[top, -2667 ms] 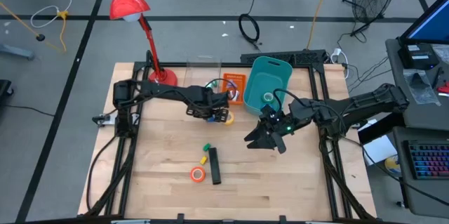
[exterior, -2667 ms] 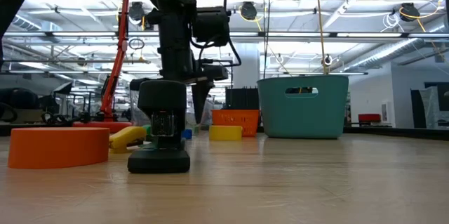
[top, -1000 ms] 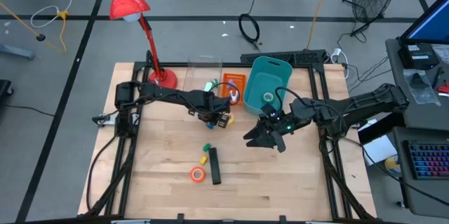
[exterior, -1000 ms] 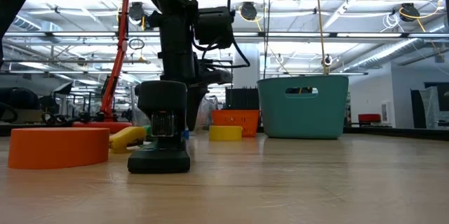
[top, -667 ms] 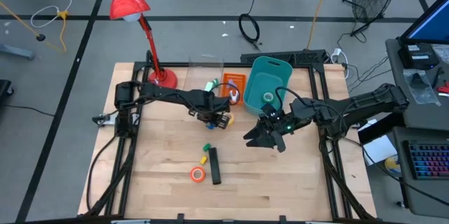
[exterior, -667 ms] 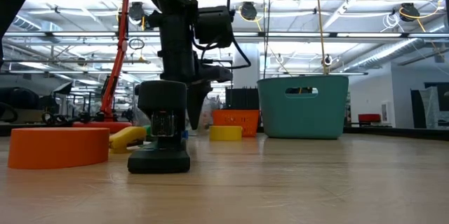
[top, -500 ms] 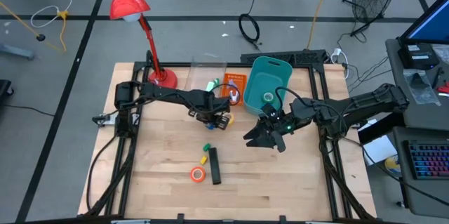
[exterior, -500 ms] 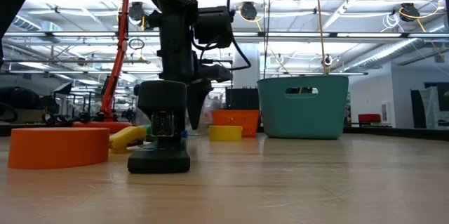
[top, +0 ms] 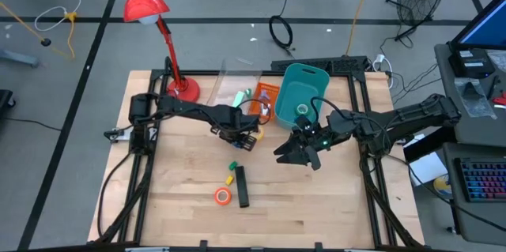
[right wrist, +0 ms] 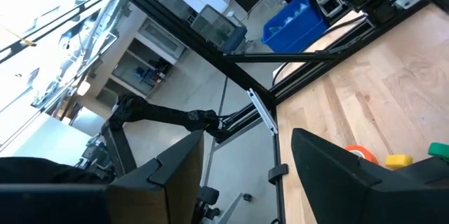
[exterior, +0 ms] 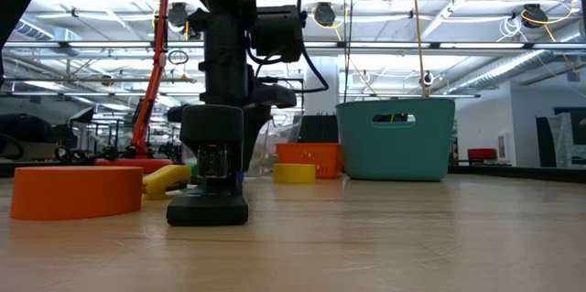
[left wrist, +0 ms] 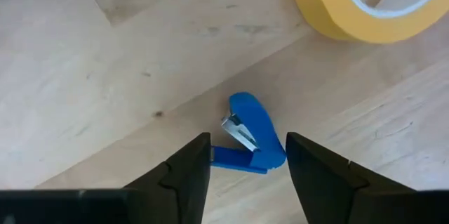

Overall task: Pick and place Stapler, Stapler remover, tape
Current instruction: Put the blue stapler into the transparent bin

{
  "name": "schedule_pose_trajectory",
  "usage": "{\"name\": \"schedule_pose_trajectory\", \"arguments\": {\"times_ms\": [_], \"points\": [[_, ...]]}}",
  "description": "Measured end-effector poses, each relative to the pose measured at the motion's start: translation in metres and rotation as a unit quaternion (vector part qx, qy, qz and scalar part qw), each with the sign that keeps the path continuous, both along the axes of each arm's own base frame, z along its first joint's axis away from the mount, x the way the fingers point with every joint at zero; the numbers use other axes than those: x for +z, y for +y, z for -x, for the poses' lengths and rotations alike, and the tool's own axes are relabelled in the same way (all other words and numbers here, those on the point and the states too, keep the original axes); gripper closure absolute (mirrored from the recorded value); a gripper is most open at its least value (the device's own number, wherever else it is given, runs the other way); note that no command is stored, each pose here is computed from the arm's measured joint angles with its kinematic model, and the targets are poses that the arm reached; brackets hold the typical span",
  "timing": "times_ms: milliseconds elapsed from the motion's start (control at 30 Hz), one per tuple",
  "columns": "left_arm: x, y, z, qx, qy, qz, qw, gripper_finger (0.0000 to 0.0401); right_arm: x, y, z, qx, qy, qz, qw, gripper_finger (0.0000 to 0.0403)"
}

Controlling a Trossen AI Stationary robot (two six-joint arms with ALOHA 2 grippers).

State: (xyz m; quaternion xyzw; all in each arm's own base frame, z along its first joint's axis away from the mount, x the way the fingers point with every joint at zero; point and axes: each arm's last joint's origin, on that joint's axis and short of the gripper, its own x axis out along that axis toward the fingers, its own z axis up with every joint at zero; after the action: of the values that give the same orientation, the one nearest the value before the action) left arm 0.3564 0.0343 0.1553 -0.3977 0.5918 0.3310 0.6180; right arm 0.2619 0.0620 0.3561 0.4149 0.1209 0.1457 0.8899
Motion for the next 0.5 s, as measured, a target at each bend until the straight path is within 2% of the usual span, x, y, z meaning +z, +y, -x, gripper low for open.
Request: {"name": "schedule_pose_trajectory", "arguments": {"times_ms": [233,500], "points": [[-0.0008,-0.0014,0.0000,0.000,0.003,-0.012,1.000,0.0233,0.0004,0.0000,0.0000,0.000,-0.002,0.000,1.000,0.0193],[-0.0008,-0.0008,-0.0004,0.002,0.001,-0.022,1.000,0.0273,0.0004,0.0005,0.0002,0.001,-0.002,-0.001,1.000,0.0193]]}}
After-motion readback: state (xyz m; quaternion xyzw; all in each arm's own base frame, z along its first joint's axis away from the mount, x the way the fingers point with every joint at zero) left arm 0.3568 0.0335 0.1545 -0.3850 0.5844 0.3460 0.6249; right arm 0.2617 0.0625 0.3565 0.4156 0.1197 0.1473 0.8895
